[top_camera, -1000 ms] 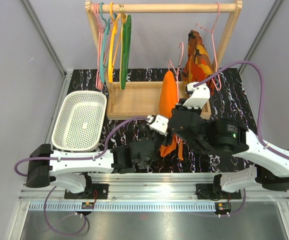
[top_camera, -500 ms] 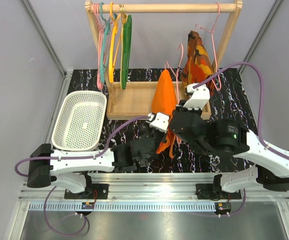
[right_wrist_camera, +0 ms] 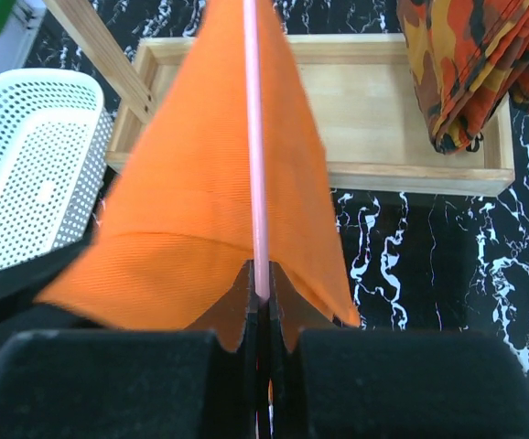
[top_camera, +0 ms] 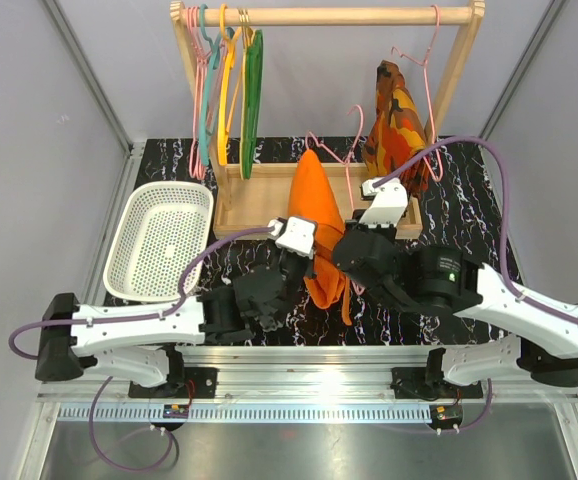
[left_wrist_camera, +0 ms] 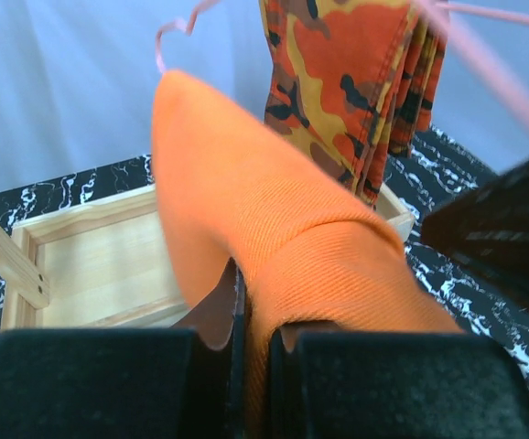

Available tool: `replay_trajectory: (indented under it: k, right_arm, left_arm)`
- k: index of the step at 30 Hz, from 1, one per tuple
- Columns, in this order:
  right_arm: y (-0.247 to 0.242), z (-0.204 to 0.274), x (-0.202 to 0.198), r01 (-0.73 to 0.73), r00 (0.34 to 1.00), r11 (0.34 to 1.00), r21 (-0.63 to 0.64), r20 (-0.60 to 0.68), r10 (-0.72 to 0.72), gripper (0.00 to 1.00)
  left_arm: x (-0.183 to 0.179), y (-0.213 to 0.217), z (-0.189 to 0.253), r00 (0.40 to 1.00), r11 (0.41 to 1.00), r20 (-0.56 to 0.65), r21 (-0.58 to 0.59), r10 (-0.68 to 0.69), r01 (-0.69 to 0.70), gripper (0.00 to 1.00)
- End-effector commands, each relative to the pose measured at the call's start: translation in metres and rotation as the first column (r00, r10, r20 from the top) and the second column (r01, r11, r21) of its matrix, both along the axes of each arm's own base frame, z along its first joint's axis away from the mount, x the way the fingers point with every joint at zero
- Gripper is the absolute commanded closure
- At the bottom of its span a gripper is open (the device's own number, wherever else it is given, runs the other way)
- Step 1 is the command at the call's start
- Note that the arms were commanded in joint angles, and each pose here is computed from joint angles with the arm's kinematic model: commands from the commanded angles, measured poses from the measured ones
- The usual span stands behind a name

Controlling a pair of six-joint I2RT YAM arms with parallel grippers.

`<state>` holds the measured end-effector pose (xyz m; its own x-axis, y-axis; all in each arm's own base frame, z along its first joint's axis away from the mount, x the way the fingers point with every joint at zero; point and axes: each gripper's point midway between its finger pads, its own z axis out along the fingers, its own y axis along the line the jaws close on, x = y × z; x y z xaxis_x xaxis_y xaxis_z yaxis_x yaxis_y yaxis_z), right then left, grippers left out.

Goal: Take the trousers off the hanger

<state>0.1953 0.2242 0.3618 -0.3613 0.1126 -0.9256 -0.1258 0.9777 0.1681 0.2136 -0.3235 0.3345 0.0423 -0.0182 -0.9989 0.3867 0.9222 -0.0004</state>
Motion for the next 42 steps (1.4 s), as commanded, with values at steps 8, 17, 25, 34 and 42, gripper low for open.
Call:
replay_trajectory:
  k: [8,17,25,34,42]
  right_arm:
    - [-0.025,-0.024,0.018,0.073,0.997,0.996,0.043,-0.027,-0.072,1.00]
    - [-0.024,-0.080,0.009,0.040,0.989,0.997,-0.064,-0.139,-0.049,1.00]
    - [-0.044,-0.112,-0.007,0.038,0.978,0.997,-0.066,-0.203,-0.051,1.00]
    - [-0.059,-0.144,-0.022,-0.005,0.959,0.991,-0.135,-0.283,-0.034,1.00]
    - [-0.057,-0.133,-0.029,-0.054,0.964,0.998,-0.020,-0.262,0.047,1.00]
  left_arm:
    - [-0.006,0.052,0.095,0.997,0.979,0.074,-0.202,0.033,-0.017,1.00]
    - [-0.035,0.054,0.147,0.983,0.968,0.141,-0.206,-0.117,0.145,1.00]
    - [-0.040,0.068,0.185,0.967,0.969,0.218,-0.176,-0.134,0.175,1.00]
    - [-0.040,0.110,0.212,0.962,0.980,0.262,-0.158,-0.080,0.124,1.00]
    - [-0.039,0.140,0.214,0.960,0.984,0.278,-0.157,-0.032,0.078,1.00]
